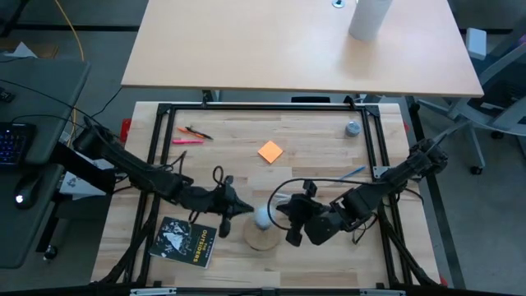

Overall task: Screw lightbulb
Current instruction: Remove the white lightbulb from the lamp

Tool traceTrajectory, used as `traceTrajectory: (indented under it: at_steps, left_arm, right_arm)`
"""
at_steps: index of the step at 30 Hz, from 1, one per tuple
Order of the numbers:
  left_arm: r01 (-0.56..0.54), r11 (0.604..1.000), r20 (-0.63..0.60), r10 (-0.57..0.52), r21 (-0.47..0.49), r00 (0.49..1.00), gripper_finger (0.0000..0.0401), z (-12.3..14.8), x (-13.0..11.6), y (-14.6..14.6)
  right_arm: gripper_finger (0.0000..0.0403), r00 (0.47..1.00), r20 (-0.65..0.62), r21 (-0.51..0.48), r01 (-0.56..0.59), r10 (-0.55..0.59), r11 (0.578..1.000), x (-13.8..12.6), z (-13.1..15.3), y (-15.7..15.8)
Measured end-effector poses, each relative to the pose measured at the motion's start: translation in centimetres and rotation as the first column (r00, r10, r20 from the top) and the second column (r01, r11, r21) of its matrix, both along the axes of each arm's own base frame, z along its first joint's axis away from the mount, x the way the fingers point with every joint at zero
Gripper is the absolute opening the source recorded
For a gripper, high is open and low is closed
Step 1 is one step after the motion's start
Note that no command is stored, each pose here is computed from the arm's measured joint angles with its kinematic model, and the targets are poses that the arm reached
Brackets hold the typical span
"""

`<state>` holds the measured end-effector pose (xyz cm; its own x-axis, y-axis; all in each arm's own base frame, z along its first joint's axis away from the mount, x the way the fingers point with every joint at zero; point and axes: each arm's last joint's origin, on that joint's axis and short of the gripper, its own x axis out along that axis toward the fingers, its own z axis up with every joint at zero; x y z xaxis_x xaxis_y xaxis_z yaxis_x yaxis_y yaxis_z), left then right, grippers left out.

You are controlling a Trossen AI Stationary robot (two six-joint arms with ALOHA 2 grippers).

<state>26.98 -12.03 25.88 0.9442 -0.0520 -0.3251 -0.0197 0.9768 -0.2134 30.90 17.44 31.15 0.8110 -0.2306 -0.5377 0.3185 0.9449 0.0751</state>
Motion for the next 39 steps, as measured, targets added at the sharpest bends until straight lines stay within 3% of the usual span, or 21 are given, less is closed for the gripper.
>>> traceTrajectory:
  at_steps: [7,13,18,22,26,30,35,39]
  left_arm:
    - [-0.109,0.987,-0.025,0.113,0.116,0.993,0.0,1.3,-1.8,1.6]
    - [-0.127,0.986,0.067,0.12,0.107,0.99,0.0,2.6,-1.5,2.4]
    - [-0.078,0.995,0.142,0.068,0.066,0.988,0.0,3.6,-1.4,2.6]
    - [-0.087,0.995,0.179,0.077,0.048,0.981,0.0,4.9,-2.5,3.0]
    - [-0.092,0.995,0.193,0.086,0.025,0.978,0.0,6.0,-3.9,3.6]
    - [-0.095,0.995,0.215,0.099,-0.029,0.972,0.0,6.9,-5.1,4.0]
    - [-0.076,0.994,0.218,0.091,-0.075,0.972,0.0,7.3,-5.9,3.8]
    - [-0.06,0.992,0.198,0.082,-0.114,0.977,0.0,7.2,-6.2,3.2]
  right_arm:
    - [0.0,0.992,0.008,0.124,-0.123,0.123,0.985,-0.5,0.4,1.4]
    - [0.0,0.957,0.129,0.185,-0.279,0.258,0.942,-0.3,1.6,3.0]
    - [0.0,0.944,0.212,0.208,-0.298,0.254,0.932,0.0,2.8,3.1]
    - [0.0,0.913,0.319,0.19,-0.323,0.253,0.927,-0.7,7.1,1.9]
    - [0.0007,0.889,0.365,0.088,-0.328,0.276,0.94,-1.3,11.7,0.0]
    - [0.0062,0.901,0.264,0.01,-0.36,0.345,0.933,-0.8,14.0,-2.1]
    - [0.0189,0.908,0.233,-0.03,-0.351,0.348,0.936,1.0,15.5,-3.9]
    - [0.0287,0.877,0.223,-0.097,-0.414,0.425,0.905,2.4,16.1,-4.4]
